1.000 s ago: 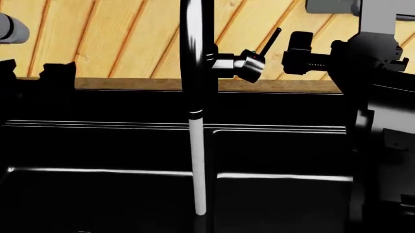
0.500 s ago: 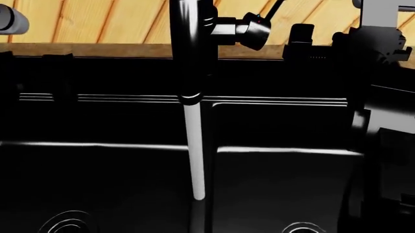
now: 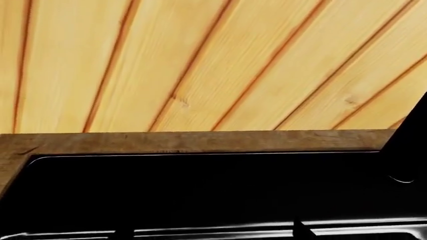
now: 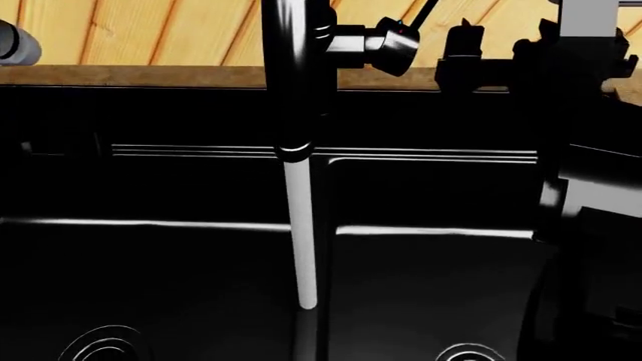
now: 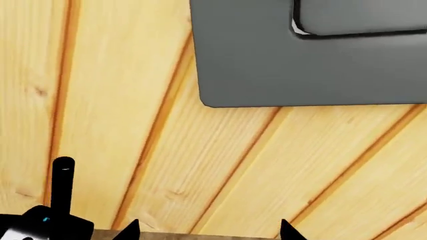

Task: Pick the broccolis and apricots from the sink and place them in one bowl. Place the bell pepper in the other bowl. Then turn off the sink faucet.

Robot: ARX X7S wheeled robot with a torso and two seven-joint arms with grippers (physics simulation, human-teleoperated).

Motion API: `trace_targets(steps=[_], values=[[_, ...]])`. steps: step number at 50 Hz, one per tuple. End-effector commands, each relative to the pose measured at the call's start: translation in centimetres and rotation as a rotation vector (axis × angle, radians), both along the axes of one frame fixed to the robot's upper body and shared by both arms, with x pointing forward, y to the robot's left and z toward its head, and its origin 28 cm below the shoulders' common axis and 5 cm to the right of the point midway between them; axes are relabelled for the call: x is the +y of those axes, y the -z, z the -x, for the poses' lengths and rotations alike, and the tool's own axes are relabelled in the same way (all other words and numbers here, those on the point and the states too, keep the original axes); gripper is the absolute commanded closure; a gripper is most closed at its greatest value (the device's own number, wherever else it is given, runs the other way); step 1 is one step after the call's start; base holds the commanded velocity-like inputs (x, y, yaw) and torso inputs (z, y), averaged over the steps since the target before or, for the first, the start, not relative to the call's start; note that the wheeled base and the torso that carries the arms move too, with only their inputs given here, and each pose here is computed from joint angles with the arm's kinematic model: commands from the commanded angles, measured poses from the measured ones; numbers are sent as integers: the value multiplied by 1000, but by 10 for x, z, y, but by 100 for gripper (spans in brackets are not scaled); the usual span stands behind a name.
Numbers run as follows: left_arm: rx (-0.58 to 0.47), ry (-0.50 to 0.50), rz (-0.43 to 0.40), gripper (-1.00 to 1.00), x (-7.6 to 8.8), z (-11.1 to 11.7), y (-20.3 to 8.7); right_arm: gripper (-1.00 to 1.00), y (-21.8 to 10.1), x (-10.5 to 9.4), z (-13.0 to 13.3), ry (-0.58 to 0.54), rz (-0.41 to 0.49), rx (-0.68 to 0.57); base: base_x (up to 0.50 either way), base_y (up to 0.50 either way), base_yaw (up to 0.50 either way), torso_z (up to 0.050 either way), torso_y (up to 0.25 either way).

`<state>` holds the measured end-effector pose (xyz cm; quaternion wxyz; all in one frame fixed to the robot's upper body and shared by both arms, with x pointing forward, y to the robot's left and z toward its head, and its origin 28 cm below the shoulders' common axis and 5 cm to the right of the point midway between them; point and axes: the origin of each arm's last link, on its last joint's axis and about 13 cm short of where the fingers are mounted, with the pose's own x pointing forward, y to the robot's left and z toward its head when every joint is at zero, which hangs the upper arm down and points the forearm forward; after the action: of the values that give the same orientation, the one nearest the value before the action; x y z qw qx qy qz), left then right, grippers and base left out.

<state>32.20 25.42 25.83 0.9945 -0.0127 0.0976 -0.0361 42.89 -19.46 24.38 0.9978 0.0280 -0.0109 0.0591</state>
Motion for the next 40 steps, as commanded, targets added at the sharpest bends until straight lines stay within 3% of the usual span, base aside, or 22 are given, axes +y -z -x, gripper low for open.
trace_targets(steps=[1,13,27,28,29,40], values=[[9,13,18,-100,1,0,5,-100,1,4,-1,-42,-8,-27,0,0,0,0,0],[18,-3,31,-100,8,3,7,-100,-1,7,-2,-88,-36,-45,0,0,0,0,0],[21,2,26,-100,5,5,9,-100,2,12,-2,-149,-108,-17,0,0,0,0,0],[20,-1,27,-100,5,5,8,-100,-32,48,-8,-156,-119,-12,0,0,0,0,0],[20,-1,25,-100,5,5,8,-100,-41,59,-8,-167,-127,-9,0,0,0,0,0],[24,-16,22,-100,9,6,9,-100,-46,71,-9,-224,-131,-15,0,0,1,0,0]])
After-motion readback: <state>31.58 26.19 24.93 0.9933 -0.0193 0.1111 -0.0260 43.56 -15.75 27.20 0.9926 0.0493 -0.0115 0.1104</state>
